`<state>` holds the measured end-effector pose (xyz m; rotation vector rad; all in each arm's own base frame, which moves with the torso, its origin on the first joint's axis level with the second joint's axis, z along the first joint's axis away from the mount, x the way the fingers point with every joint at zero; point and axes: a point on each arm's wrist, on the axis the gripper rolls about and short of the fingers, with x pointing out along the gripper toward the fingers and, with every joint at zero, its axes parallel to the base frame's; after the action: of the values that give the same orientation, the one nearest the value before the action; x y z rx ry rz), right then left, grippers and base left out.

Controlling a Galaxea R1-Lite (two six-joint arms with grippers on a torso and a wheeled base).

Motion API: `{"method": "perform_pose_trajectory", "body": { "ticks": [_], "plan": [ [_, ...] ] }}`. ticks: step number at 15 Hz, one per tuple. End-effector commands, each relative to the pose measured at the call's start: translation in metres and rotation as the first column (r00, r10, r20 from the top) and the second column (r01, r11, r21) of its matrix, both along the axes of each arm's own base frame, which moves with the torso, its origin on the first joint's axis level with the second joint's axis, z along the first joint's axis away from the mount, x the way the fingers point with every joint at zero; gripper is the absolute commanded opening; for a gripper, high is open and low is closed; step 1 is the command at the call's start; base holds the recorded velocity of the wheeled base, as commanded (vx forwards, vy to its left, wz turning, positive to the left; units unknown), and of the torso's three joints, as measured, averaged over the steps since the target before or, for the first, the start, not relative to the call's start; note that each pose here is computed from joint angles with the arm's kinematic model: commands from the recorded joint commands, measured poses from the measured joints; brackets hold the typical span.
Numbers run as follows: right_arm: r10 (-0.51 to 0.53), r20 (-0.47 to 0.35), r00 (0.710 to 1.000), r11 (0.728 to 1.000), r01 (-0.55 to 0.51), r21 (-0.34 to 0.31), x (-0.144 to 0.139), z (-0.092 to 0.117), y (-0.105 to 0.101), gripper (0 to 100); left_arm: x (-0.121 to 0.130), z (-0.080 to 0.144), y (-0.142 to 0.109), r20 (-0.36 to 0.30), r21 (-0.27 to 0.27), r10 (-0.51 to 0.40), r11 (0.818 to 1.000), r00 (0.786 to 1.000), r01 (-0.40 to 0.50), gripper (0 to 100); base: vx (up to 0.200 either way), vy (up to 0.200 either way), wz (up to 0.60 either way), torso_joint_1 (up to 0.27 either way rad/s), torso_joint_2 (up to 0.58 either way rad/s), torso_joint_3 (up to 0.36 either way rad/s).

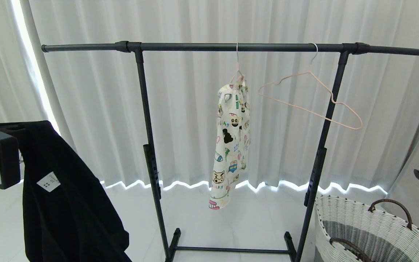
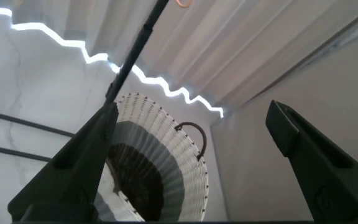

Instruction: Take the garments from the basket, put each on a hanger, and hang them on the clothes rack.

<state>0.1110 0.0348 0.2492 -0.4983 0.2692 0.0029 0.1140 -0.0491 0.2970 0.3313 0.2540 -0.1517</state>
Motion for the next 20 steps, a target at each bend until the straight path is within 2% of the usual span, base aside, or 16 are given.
{"method": "perform_pose_trajectory", "body": {
  "ticks": [1,4,6,9,15,20],
  "plan": [
    [-0.009,0.0,1.0,1.0,0.009,0.002,-0.001,-0.001,-0.002,100,-0.003,-0.003,0.002,-0.002,0.002,0.007,1.0,1.0,-0.007,0,0.0,0.0,0.0,0.017,-0.06,-0.041],
    [-0.009,0.002,1.0,1.0,0.009,0.003,-0.001,-0.001,-0.002,100,-0.008,-0.009,0.005,-0.008,0.013,0.005,1.0,1.0,-0.005,0,0.0,0.0,0.0,0.119,-0.33,-0.198],
    [-0.012,0.006,1.0,1.0,0.012,0.006,-0.001,0.0,-0.002,100,-0.014,-0.014,0.009,-0.006,0.052,0.008,0.999,1.0,-0.007,0,0.0,0.0,0.0,0.171,-0.44,-0.269],
    [-0.01,0.009,1.0,1.0,0.01,0.011,-0.001,0.001,-0.002,100,-0.02,-0.02,0.012,-0.01,0.058,0.008,0.998,1.0,-0.007,0,0.0,0.0,0.0,0.196,-0.47,-0.279],
    [-0.011,0.045,0.999,0.987,0.004,0.158,0.006,0.004,0.001,100,-0.021,-0.022,0.013,-0.011,0.059,0.01,0.998,1.0,-0.009,0,0.0,0.0,0.0,0.213,-0.5,-0.281],
    [-0.006,0.029,1.0,0.988,0.001,0.155,0.01,0.001,0.003,100,-0.021,-0.021,0.015,0.003,0.051,0.028,0.998,1.0,-0.028,0,0.0,0.0,0.0,0.241,-0.53,-0.287]
  ]
}}
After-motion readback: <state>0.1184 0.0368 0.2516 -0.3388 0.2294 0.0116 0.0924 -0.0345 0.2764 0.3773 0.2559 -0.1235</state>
